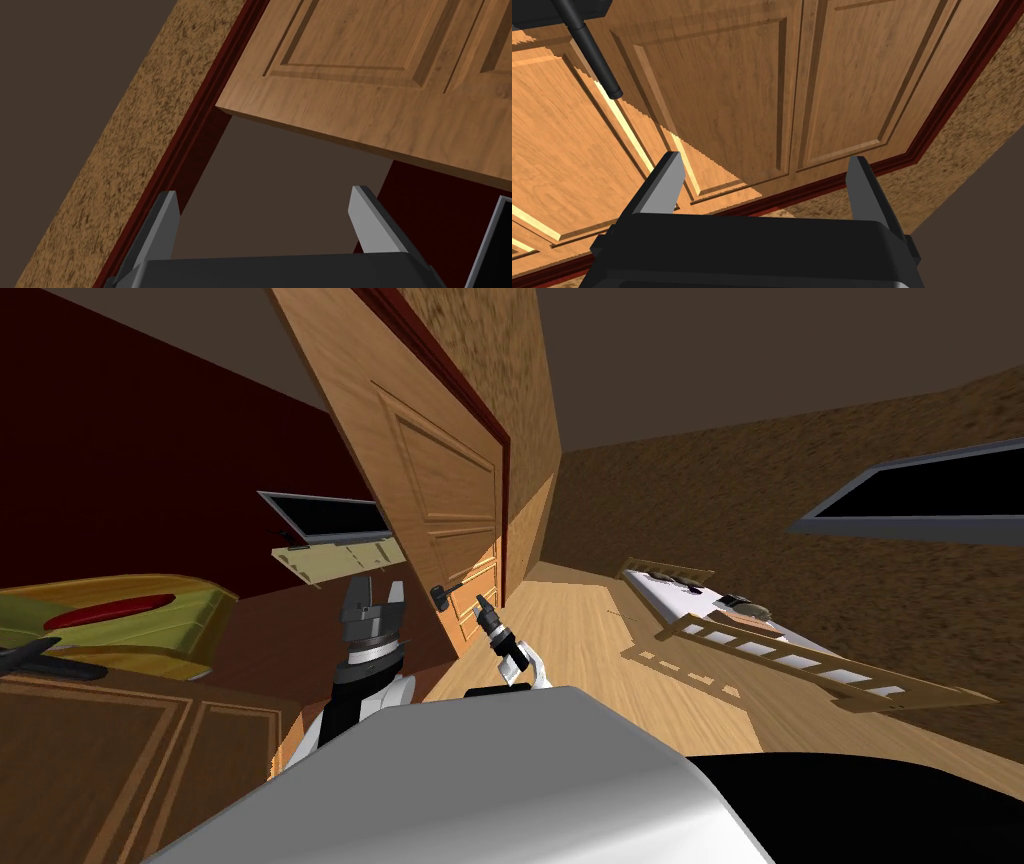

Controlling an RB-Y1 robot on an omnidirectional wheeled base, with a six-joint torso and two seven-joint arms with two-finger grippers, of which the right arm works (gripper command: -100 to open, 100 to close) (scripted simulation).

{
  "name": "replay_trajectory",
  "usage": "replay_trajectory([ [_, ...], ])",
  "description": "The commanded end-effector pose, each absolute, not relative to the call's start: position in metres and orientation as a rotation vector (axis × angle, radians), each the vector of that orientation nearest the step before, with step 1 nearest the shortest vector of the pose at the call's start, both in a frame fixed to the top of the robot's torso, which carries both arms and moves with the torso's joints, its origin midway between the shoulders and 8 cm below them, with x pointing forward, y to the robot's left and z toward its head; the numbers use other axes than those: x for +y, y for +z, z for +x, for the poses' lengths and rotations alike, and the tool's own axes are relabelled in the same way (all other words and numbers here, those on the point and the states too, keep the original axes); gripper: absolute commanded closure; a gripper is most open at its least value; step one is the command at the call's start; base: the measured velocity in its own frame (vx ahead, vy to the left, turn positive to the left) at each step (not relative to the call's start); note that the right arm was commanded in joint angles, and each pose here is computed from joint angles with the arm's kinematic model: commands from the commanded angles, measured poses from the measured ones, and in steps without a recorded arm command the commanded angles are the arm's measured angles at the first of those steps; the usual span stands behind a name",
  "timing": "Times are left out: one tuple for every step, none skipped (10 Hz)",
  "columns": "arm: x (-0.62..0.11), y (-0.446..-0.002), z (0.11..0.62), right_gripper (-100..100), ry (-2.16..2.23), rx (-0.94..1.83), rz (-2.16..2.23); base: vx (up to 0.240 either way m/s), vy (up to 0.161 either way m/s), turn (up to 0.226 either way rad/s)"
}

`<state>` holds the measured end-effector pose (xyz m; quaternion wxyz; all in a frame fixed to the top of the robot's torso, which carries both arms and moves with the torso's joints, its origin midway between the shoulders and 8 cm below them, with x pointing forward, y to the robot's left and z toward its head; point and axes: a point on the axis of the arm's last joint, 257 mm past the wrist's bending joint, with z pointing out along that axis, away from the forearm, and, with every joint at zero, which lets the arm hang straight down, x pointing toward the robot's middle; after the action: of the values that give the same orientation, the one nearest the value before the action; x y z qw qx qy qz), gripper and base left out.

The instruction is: Push the door open

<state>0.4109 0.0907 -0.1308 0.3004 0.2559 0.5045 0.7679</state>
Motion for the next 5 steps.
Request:
replay_trajectory([
  [0.104,-0.143,0.405,-100,2.049,1.389,0.666,0.099,0.031,-0.074],
  [0.113,-0.150,0.402,-100,2.054,1.419,0.658,0.095,0.027,-0.062],
  [0.120,-0.157,0.399,-100,2.058,1.448,0.650,0.082,0.029,-0.069],
  [0.128,-0.164,0.395,-100,2.061,1.478,0.642,0.086,0.030,-0.059],
  [0.135,-0.171,0.391,-100,2.063,1.508,0.633,0.091,0.037,-0.048],
])
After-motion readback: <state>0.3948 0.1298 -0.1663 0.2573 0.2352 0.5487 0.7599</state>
